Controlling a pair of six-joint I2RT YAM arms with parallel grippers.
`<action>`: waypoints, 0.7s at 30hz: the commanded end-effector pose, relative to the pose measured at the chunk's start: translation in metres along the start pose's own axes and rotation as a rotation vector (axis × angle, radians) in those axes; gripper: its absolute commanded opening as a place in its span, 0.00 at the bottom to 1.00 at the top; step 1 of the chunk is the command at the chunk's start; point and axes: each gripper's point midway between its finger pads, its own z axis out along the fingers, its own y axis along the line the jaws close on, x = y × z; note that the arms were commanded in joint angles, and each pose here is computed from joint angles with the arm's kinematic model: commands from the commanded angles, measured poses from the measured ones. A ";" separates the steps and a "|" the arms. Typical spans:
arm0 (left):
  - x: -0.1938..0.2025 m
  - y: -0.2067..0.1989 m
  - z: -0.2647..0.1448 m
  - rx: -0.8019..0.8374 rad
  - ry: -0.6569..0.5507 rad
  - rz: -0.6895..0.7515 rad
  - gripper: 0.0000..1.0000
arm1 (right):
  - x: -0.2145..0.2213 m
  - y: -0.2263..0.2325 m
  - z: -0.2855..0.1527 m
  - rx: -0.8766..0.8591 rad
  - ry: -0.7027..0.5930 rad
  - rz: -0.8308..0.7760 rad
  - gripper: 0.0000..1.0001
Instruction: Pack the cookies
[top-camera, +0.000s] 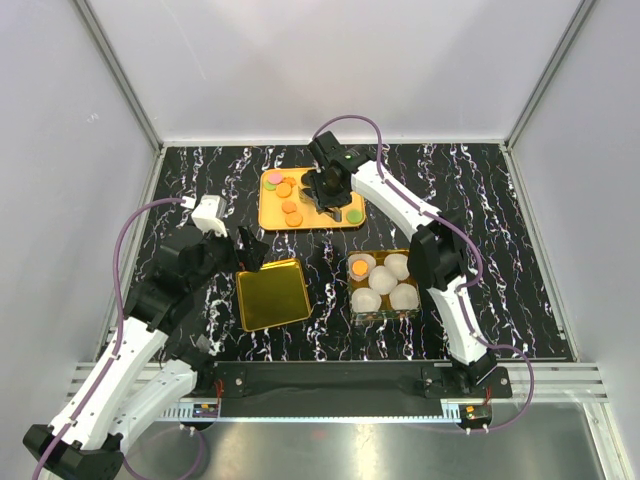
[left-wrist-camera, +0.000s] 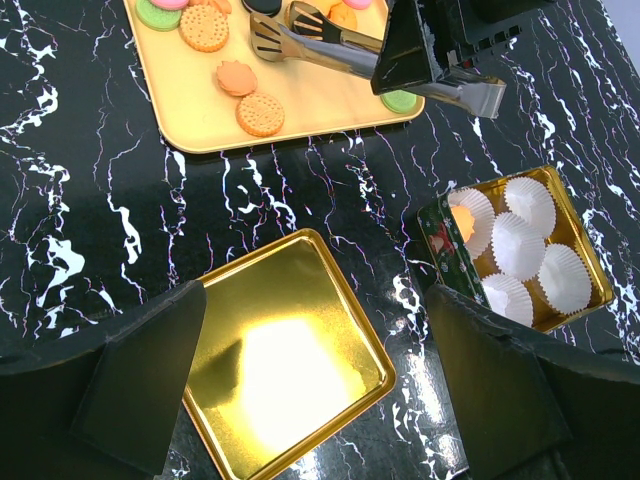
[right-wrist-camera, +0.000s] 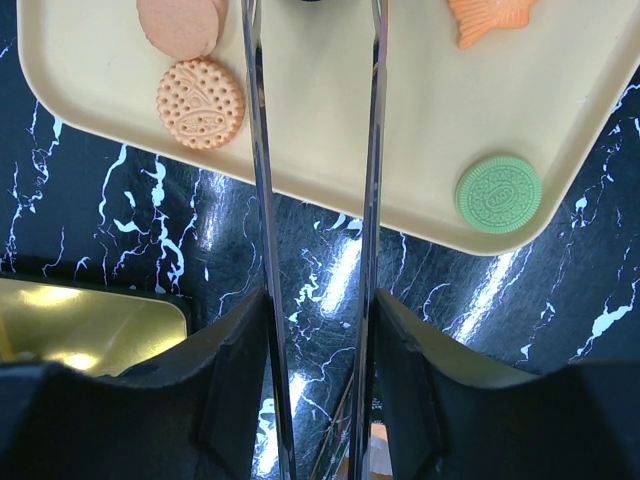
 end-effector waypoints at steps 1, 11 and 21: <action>-0.015 -0.007 -0.003 0.031 -0.050 -0.006 0.99 | -0.015 0.007 -0.013 -0.012 -0.053 -0.014 0.50; -0.015 -0.007 -0.003 0.026 -0.051 -0.006 0.99 | -0.013 0.009 -0.006 -0.010 -0.041 -0.020 0.50; -0.016 -0.007 -0.003 0.028 -0.052 -0.006 0.99 | -0.017 0.008 -0.013 -0.005 -0.054 -0.028 0.35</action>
